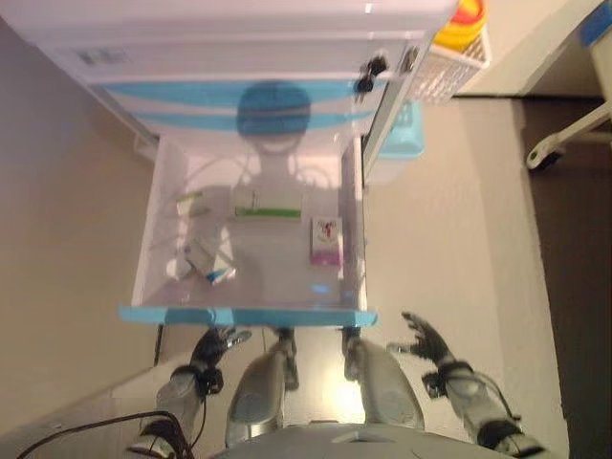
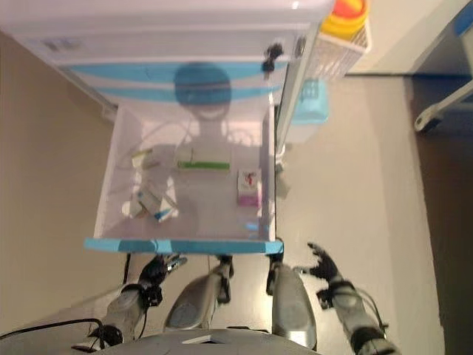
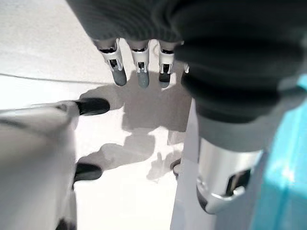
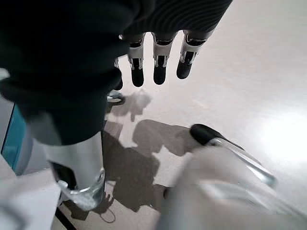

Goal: Open the drawer and pick up the medicine

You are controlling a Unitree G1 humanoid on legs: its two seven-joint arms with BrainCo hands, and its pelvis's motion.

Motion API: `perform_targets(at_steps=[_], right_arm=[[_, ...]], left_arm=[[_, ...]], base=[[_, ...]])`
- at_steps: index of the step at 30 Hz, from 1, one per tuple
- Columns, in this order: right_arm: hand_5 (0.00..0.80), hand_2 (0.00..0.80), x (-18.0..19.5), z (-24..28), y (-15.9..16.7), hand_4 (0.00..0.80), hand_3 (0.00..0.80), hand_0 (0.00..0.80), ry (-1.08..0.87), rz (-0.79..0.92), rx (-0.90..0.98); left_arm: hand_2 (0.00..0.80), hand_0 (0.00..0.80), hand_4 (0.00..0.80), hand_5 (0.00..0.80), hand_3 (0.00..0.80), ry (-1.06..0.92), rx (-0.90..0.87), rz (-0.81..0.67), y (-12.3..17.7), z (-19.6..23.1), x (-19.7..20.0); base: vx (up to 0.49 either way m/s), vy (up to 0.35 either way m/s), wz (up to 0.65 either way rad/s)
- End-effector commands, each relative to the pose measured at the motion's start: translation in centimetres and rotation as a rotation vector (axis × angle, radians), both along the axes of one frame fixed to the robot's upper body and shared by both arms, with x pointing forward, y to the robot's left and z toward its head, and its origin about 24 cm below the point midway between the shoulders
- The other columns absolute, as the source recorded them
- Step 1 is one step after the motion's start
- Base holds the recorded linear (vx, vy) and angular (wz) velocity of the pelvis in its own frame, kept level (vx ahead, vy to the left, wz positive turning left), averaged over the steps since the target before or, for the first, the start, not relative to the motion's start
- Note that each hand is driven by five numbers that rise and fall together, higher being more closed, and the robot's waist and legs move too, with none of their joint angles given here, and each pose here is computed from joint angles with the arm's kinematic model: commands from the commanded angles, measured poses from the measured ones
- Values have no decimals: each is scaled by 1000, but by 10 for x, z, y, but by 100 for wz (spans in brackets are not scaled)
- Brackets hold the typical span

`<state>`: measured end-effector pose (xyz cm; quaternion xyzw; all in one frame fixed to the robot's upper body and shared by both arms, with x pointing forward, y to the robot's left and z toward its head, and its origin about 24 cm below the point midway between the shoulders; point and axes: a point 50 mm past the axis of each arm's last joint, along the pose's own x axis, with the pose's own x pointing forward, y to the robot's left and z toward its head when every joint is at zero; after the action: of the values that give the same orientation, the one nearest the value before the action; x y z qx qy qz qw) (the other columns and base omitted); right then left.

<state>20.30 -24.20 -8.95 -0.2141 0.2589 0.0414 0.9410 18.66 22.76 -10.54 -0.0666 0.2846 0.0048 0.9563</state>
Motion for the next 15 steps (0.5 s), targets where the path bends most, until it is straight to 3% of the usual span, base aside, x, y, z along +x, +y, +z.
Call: perform_targets(at_steps=[1, 6, 15], right_arm=[[0, 0, 6, 16, -16, 0, 0, 0, -77, -39, 7], [0, 0, 12, 25, -27, 0, 0, 0, -90, -32, -35], [0, 0, 4, 25, -33, 0, 0, 0, -69, -34, -41]], left_arm=[[0, 0, 0, 0, 0, -156, 102, -47, 1, 23, 18], [0, 0, 0, 0, 0, -388, 322, -188, -2, 67, 49], [0, 0, 0, 0, 0, -553, 428, -238, 19, 124, 76]], base=[[-47, 13, 15], [-15, 30, 11], [39, 48, -1]])
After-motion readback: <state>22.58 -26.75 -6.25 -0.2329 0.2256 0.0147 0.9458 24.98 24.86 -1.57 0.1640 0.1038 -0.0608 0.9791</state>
